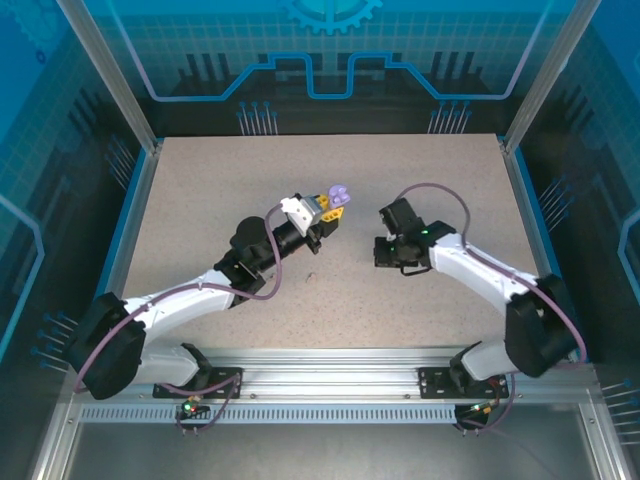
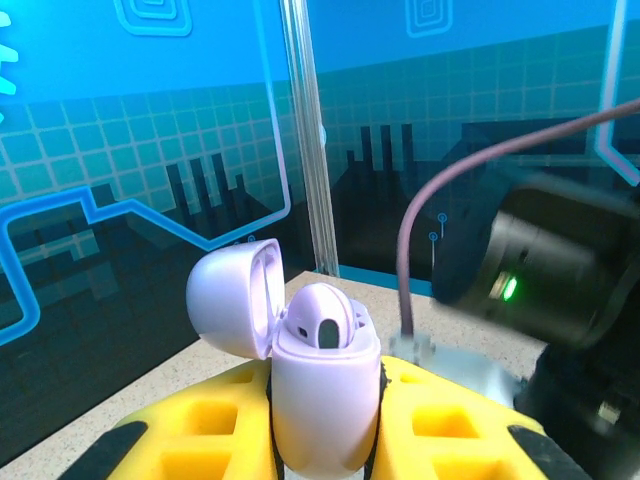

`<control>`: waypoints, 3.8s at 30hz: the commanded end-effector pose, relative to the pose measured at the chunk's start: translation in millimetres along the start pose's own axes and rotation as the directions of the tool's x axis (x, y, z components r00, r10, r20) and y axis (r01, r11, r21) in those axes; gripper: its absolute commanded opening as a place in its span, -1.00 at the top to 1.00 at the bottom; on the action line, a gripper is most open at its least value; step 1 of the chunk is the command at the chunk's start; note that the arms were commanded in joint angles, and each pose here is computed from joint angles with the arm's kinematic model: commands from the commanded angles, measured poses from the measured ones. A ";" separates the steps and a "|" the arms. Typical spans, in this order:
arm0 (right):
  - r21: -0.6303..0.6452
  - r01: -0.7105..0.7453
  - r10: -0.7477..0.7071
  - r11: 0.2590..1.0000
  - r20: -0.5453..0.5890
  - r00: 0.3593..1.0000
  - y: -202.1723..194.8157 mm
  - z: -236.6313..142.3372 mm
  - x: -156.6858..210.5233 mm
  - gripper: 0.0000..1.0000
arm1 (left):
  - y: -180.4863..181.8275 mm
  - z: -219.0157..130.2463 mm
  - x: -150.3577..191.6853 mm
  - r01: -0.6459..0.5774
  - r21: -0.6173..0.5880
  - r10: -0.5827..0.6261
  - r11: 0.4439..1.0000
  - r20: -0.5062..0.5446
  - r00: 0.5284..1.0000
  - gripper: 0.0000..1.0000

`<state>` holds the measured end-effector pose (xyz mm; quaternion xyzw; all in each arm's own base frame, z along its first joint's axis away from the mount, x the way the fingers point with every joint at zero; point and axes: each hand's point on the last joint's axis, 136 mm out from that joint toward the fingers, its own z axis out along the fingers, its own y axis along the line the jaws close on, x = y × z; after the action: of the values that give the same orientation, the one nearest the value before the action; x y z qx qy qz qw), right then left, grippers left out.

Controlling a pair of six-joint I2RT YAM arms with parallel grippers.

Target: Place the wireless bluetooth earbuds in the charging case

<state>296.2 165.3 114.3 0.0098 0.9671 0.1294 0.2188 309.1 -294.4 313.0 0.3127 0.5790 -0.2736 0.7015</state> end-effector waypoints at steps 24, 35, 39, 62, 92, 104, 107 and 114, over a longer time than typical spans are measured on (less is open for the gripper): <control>-0.423 0.376 0.046 0.824 0.711 0.701 92.2 -286.2 -148.4 0.78 | -10.8 30.8 -70.0 -0.067 0.101 0.049 0.993 0.165 0.985 1.00; -0.479 0.462 -0.004 0.747 0.692 0.722 112.8 -271.7 -132.2 0.77 | -12.5 39.2 -73.4 -0.057 0.116 0.036 0.992 0.177 0.984 1.00; -0.490 0.457 -0.015 0.743 0.670 0.743 116.6 -258.7 -127.8 0.77 | -13.5 40.7 -73.0 -0.056 0.119 0.035 0.991 0.174 0.984 1.00; -0.519 0.443 -0.050 0.731 0.607 0.793 130.1 -226.8 -118.9 0.79 | -15.1 41.8 -71.9 -0.055 0.118 0.034 0.991 0.174 0.984 1.00; -0.487 0.431 -0.096 0.760 0.572 0.814 122.0 -210.9 -103.7 0.47 | -12.9 42.8 -69.8 -0.052 0.106 0.034 0.993 0.168 0.985 1.00; -0.499 0.404 0.027 0.767 0.654 0.756 121.6 -262.5 -128.6 -0.17 | -14.0 42.5 -55.8 -0.026 0.109 0.011 0.994 0.137 0.990 1.00; -0.515 0.395 0.077 0.761 0.676 0.733 118.1 -283.7 -132.9 -0.36 | -14.5 43.0 -49.4 -0.019 0.111 0.005 0.994 0.124 0.992 1.00; -0.498 0.286 0.063 0.819 0.573 0.817 103.2 -267.0 -140.7 -0.40 | -16.8 39.3 -31.7 0.006 0.116 -0.017 0.993 0.088 0.996 1.00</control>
<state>298.8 194.3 445.8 -0.0980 0.7423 0.3996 0.5290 317.1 -335.5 352.6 0.3454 0.5308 -0.3180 0.7056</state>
